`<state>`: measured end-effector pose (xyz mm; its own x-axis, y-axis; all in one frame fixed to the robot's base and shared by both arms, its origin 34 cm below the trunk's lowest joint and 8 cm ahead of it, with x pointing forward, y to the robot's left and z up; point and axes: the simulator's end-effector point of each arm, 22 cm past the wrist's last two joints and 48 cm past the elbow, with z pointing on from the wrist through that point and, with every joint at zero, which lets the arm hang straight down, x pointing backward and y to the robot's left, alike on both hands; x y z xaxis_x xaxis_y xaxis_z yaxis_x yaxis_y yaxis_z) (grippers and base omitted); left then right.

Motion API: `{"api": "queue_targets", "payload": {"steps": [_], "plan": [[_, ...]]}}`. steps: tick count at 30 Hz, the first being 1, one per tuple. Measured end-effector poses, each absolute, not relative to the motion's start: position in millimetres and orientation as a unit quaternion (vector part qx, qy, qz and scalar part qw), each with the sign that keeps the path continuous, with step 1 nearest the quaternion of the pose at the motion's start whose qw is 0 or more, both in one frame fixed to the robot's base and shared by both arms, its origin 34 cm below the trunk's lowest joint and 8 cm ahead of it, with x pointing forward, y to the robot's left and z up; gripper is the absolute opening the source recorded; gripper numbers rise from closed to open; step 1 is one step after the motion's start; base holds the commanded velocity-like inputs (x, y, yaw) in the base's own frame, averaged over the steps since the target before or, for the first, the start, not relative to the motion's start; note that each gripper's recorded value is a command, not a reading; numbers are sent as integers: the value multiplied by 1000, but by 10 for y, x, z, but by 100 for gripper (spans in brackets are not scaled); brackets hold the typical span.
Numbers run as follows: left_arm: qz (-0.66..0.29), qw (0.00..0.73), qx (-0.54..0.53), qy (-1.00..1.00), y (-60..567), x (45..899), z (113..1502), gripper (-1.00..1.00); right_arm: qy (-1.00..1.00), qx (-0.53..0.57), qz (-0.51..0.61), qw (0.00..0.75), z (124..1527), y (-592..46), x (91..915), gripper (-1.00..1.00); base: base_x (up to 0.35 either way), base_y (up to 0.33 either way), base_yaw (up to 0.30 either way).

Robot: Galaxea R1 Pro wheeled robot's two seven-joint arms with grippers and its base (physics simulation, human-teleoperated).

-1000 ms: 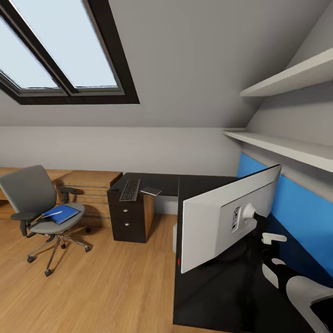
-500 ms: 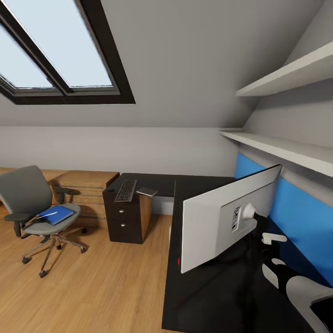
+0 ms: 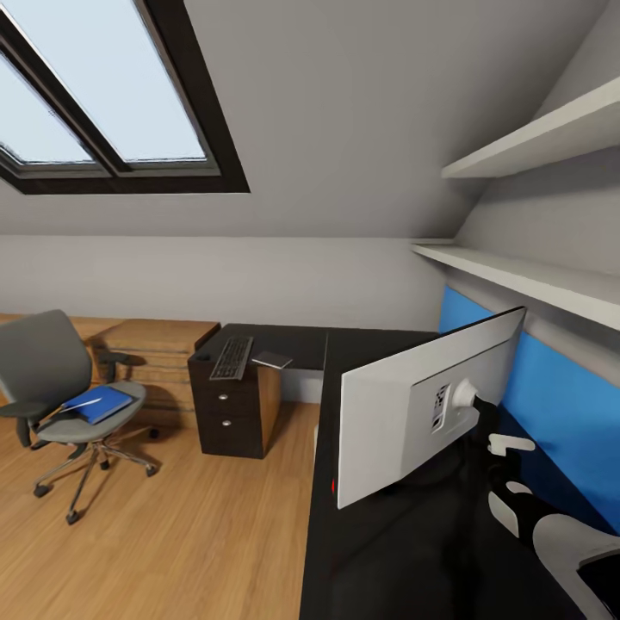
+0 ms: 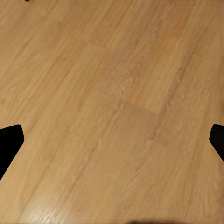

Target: In the bedroom, organize the workspace by keeping the computer under the desk, ensuring the monitor is on the desk, placing the keyboard on the desk next to the monitor, placing the mouse on the desk next to the keyboard, moving the folder from the swivel chair onto the desk next to the mouse, stacking the notebook on top of the folder with the pen on top of the notebook, and positioning the swivel chair next to the desk.

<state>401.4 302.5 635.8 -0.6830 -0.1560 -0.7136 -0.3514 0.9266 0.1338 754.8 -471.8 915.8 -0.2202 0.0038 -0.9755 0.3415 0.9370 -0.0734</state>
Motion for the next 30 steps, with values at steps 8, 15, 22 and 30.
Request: {"api": "queue_targets", "payload": {"steps": [8,15,22,30], "plan": [[131,373,-139,908,3023,4014,6358,100,769,113,-137,614,9157,-4721,7546,-100,192,0,0],[131,373,-139,908,3022,4012,6358,100,769,110,-137,614,9162,-4709,7552,-100,132,-44,0],[131,373,-139,908,3026,4013,6357,100,770,109,-136,614,9161,-4699,7558,-100,82,-45,0],[132,372,-139,908,3037,4012,6356,100,769,109,-138,614,9163,-4698,7561,-100,1,0,-4]]}}
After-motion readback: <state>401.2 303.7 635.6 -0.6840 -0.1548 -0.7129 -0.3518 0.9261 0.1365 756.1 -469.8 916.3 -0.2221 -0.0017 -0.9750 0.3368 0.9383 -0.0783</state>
